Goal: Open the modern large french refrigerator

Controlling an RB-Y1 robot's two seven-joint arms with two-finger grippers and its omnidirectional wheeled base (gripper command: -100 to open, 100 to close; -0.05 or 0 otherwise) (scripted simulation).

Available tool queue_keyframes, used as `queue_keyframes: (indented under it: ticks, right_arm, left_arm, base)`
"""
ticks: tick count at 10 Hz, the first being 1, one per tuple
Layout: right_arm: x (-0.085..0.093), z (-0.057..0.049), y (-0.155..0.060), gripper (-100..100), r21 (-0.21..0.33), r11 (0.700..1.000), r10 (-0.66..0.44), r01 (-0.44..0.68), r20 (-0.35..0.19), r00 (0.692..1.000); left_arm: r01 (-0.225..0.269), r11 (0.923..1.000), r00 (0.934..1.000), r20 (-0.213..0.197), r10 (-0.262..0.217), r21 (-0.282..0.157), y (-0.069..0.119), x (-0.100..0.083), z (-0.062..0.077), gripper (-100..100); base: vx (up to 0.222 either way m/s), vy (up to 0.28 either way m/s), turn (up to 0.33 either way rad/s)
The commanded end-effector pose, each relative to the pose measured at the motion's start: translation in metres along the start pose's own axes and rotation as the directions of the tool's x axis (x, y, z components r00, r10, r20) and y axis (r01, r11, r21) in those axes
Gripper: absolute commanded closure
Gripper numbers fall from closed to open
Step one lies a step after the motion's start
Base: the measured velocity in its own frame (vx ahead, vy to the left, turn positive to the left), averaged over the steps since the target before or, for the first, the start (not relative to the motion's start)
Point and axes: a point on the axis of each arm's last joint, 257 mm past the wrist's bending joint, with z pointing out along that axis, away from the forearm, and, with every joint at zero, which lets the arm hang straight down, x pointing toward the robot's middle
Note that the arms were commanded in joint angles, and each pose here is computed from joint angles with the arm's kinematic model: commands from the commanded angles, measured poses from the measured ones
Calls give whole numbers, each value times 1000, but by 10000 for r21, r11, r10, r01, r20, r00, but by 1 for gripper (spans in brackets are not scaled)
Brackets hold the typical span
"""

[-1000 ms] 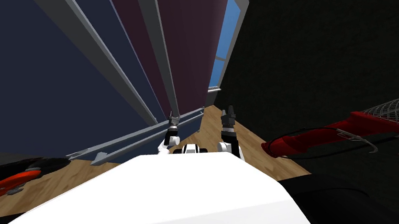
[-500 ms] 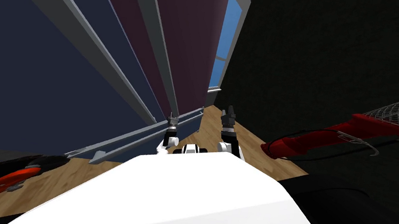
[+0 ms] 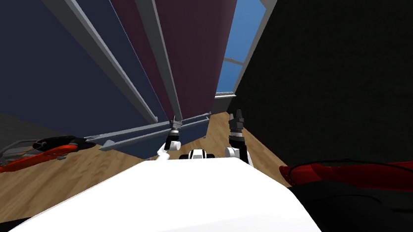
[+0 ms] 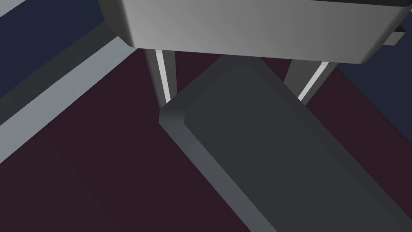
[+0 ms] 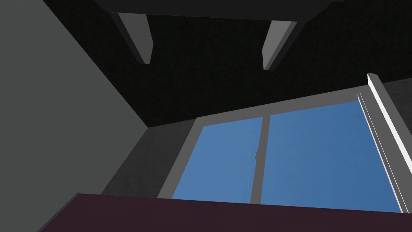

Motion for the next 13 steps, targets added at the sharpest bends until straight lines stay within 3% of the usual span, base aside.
queue_keyframes:
  ticks: [1,8,11,13]
  right_arm:
    - [0,0,0,0,0,10000,0,0,-1,10000]
    - [0,0,0,0,1,10000,-2,2,-1,10000]
    - [0,0,0,0,0,10000,-3,3,-2,10000]
    - [0,0,0,0,0,10000,-2,2,-1,10000]
  left_arm:
    - [110,9997,9998,-160,-113,-207,-6,-13,9,100]
    - [323,9985,9989,-336,-338,-450,-27,-39,25,100]
    - [397,9976,9983,-407,-420,-574,-44,-57,37,100]
    - [382,9975,9985,-361,-404,-598,-41,-58,34,100]
  base:
    - [-21,-304,443]
    - [-32,-257,244]
    - [-77,-230,241]
    - [-43,-185,143]
